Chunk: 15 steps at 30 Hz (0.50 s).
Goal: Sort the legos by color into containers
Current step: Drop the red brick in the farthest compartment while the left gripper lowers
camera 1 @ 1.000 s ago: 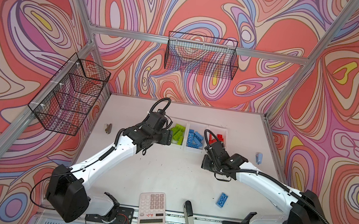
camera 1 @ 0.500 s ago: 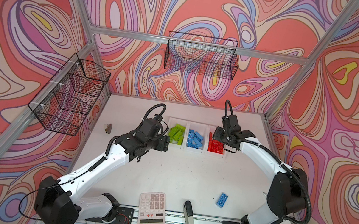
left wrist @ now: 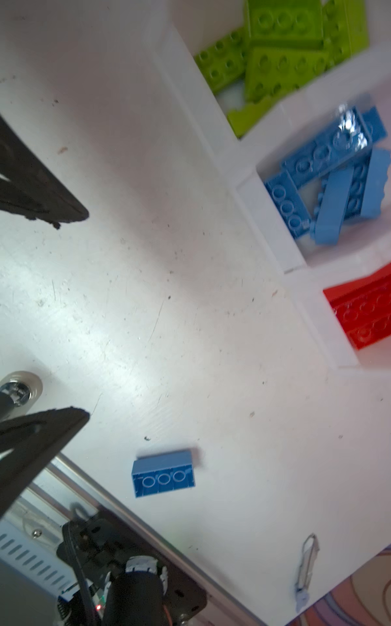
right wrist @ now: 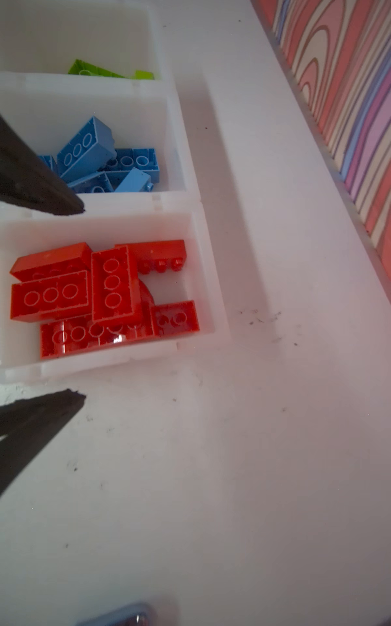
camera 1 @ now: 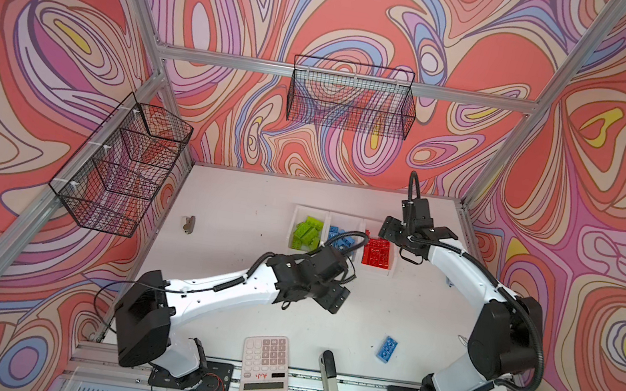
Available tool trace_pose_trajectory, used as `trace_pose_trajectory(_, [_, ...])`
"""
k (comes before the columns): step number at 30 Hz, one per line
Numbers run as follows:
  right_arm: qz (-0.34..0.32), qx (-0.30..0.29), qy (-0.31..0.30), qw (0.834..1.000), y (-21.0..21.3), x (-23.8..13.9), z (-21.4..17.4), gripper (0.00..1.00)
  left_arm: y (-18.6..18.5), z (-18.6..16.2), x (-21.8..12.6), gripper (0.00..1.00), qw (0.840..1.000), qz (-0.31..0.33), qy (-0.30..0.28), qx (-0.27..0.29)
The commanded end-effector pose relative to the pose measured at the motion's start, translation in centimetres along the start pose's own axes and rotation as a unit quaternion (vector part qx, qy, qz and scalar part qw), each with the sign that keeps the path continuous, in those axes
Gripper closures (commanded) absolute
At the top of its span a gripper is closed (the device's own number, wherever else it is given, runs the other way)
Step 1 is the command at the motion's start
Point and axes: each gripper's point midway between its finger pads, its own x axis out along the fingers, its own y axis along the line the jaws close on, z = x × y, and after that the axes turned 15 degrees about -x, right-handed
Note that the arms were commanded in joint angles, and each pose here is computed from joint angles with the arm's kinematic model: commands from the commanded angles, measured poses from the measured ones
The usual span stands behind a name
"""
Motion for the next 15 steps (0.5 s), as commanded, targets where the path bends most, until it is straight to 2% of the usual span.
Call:
trace_pose_trajectory(1, [-0.031, 0.039, -0.029, 0.998, -4.9, -2.6, 1.1, 0.13, -4.4, -1.5, 1.4, 0.11, 0.998, -0.03, 0.041, 0.038])
trace_pose_trajectory(5, [-0.053, 0.069, -0.042, 0.995, -9.1, -4.1, 1.2, 0.13, -8.5, -3.3, 3.8, 0.1, 0.993, -0.039, 0.089, 0.064])
trace_pose_trajectory(7, [-0.058, 0.081, -0.047, 0.994, -10.6, -4.5, 1.0, 0.14, -9.6, -3.8, 5.3, 0.13, 0.991, -0.025, 0.114, 0.059])
trace_pose_trajectory(15, [-0.06, 0.135, -0.074, 0.986, -13.6, -4.9, 0.9, 0.15, -12.1, -7.0, 10.2, 0.14, 0.98, 0.03, 0.185, 0.073])
